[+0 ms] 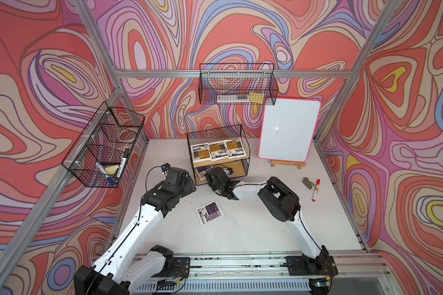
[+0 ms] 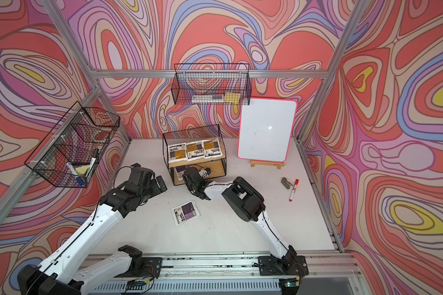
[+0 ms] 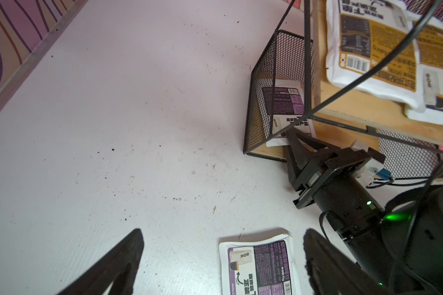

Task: Place the bagged coffee beans on the shelf by color
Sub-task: Place the bagged coffee beans on the shelf, then adjust the bagged coffee beans at the center of the board.

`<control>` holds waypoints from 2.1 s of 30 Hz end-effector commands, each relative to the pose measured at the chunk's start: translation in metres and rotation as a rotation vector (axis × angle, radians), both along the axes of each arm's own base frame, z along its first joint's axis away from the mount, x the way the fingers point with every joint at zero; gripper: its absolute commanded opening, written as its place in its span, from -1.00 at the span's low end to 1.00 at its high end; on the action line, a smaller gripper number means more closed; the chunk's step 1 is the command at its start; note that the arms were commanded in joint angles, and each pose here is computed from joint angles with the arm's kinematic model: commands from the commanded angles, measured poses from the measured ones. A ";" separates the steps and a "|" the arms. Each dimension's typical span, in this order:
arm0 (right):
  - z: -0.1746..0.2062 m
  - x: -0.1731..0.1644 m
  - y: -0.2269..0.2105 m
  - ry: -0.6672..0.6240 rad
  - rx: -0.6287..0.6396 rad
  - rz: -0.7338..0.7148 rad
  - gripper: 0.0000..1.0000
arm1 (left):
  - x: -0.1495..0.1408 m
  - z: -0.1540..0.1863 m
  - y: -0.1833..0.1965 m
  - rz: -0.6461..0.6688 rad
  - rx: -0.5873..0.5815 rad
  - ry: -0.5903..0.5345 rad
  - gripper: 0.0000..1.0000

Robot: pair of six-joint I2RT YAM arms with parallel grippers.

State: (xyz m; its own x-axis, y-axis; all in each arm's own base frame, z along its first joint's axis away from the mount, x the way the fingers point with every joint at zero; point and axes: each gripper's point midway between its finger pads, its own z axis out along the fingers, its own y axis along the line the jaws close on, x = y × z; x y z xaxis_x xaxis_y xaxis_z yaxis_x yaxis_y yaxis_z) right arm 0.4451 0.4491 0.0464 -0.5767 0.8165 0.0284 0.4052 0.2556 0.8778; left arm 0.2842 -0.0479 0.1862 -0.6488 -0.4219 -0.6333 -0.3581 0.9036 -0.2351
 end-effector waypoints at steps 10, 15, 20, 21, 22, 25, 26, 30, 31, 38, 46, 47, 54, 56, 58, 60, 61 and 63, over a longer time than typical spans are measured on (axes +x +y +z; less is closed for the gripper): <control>-0.028 -0.009 0.012 0.041 -0.064 0.046 -0.59 | -0.004 0.000 0.004 0.023 -0.008 0.013 0.99; -0.023 -0.012 0.017 0.032 -0.063 0.064 -0.51 | -0.006 -0.002 0.004 0.023 -0.007 0.018 0.98; -0.016 -0.017 0.015 0.023 -0.069 0.078 -0.10 | -0.006 -0.003 0.004 0.024 -0.011 0.020 0.98; -0.014 -0.019 0.014 0.019 -0.071 0.083 -0.03 | -0.006 -0.003 0.004 0.023 -0.012 0.021 0.98; -0.010 -0.021 0.013 0.015 -0.075 0.088 0.02 | -0.006 -0.004 0.004 0.023 -0.011 0.023 0.98; 0.001 -0.027 0.011 -0.006 -0.086 0.108 0.13 | -0.007 -0.003 0.004 0.022 -0.012 0.023 0.98; 0.005 -0.029 0.012 -0.012 -0.090 0.116 0.15 | -0.007 -0.003 0.004 0.023 -0.013 0.023 0.98; 0.013 -0.041 0.008 -0.022 -0.110 0.146 0.22 | -0.007 -0.002 0.004 0.022 -0.014 0.020 0.98; 0.014 -0.044 0.007 -0.022 -0.116 0.155 0.23 | -0.008 -0.001 0.004 0.023 -0.013 0.020 0.98; 0.029 -0.067 -0.011 -0.054 -0.172 0.214 0.23 | -0.013 -0.006 0.002 0.012 -0.030 0.047 0.98; 0.054 -0.089 -0.055 -0.136 -0.338 0.264 0.33 | -0.038 -0.045 -0.010 -0.014 -0.112 0.169 0.98; 0.056 -0.091 -0.060 -0.139 -0.356 0.267 0.35 | -0.042 -0.049 -0.011 -0.021 -0.118 0.187 0.98; 0.055 -0.108 -0.097 -0.149 -0.495 0.366 0.37 | -0.065 -0.087 -0.031 -0.109 -0.187 0.335 0.98; 0.062 -0.116 -0.106 -0.164 -0.519 0.406 0.41 | -0.070 -0.096 -0.036 -0.138 -0.190 0.377 0.98; 0.061 -0.125 -0.111 -0.166 -0.533 0.474 0.42 | -0.076 -0.103 -0.042 -0.170 -0.189 0.411 0.98; 0.057 -0.139 -0.113 -0.166 -0.550 0.574 0.41 | -0.081 -0.110 -0.046 -0.194 -0.182 0.443 0.98; 0.055 -0.145 -0.114 -0.158 -0.556 0.615 0.41 | -0.083 -0.113 -0.049 -0.205 -0.181 0.452 0.99; 0.052 -0.162 -0.112 -0.153 -0.549 0.718 0.41 | -0.084 -0.118 -0.053 -0.216 -0.183 0.460 0.98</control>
